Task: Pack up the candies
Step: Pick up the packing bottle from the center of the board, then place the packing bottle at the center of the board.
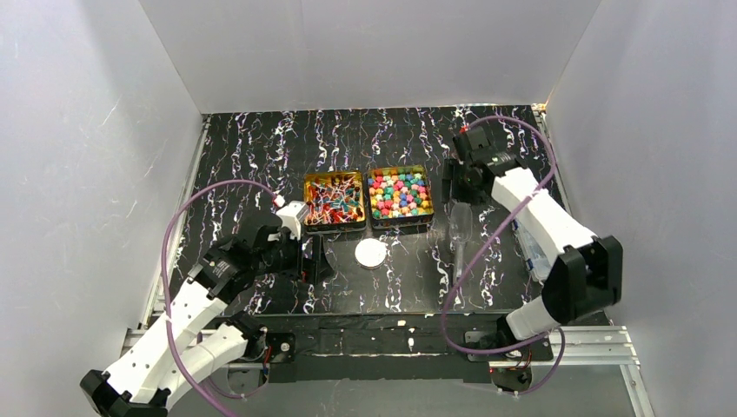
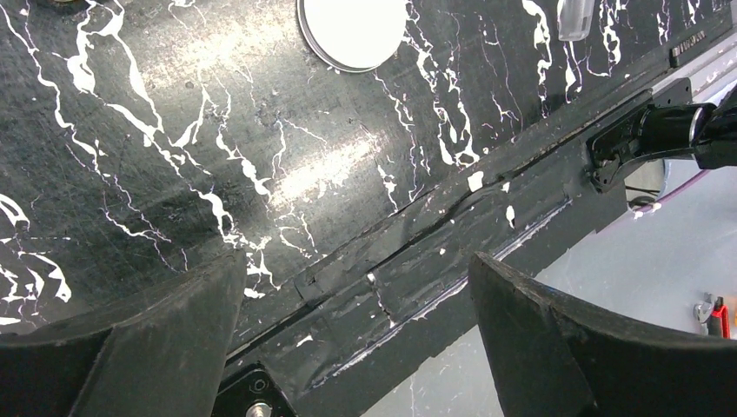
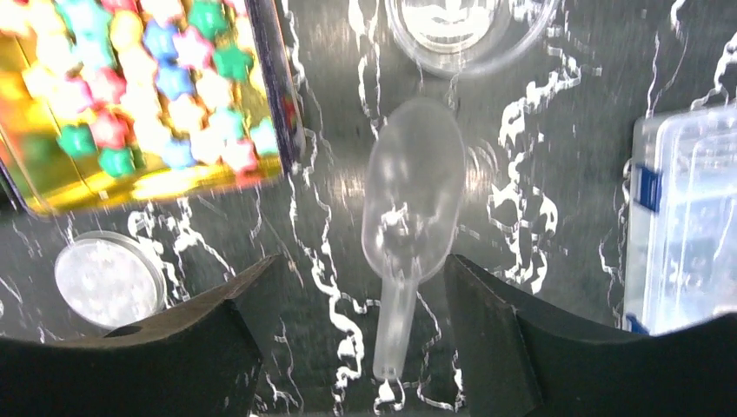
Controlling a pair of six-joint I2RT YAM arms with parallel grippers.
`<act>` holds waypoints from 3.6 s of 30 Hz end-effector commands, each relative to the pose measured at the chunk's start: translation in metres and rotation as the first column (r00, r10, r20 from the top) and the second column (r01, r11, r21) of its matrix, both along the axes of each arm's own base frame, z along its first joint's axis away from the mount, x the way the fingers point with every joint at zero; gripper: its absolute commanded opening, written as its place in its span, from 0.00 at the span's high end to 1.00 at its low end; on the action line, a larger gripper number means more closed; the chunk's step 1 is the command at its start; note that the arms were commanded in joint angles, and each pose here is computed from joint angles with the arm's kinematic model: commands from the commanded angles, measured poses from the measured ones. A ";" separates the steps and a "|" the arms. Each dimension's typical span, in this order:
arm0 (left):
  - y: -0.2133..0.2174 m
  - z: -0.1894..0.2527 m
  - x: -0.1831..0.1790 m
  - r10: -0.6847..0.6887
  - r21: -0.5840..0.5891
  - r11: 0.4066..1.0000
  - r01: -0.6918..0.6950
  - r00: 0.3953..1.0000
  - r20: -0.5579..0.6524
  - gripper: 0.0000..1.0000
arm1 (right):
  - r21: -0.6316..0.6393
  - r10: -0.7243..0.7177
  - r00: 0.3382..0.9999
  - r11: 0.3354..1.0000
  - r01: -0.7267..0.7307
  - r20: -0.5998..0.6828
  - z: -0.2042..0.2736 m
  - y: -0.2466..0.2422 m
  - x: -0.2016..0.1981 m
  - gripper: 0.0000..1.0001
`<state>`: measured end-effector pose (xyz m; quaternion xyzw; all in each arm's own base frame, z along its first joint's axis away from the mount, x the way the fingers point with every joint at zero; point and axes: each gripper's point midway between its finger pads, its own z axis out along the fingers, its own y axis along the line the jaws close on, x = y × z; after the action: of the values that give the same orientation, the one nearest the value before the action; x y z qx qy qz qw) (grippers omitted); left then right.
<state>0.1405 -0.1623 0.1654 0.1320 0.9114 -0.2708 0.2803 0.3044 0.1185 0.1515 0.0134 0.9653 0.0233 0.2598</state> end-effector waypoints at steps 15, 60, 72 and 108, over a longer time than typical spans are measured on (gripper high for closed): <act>-0.001 0.006 -0.005 -0.027 -0.059 0.998 0.031 0.996 0.082 0.02 | -0.034 -0.049 0.997 0.998 0.051 0.067 -0.012 -0.001 0.123 0.41; -0.002 0.003 -0.003 -0.020 -0.052 0.998 0.024 0.997 0.069 0.02 | -0.012 -0.037 0.997 0.999 0.038 0.074 -0.018 -0.007 0.129 0.99; -0.001 0.005 -0.002 -0.011 -0.055 0.998 0.015 0.997 0.079 0.02 | 0.073 0.110 0.982 0.990 -0.122 0.156 0.058 0.021 0.078 0.99; -0.003 0.006 -0.003 -0.014 -0.070 0.997 0.020 0.997 0.080 0.02 | 0.149 0.440 0.898 0.886 -0.439 0.024 -0.018 0.129 -0.113 0.99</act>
<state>0.1394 -0.1629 0.1746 0.1362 0.8883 -0.2957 0.3239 0.1810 0.2307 0.1313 -0.1995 0.9486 0.1386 0.2029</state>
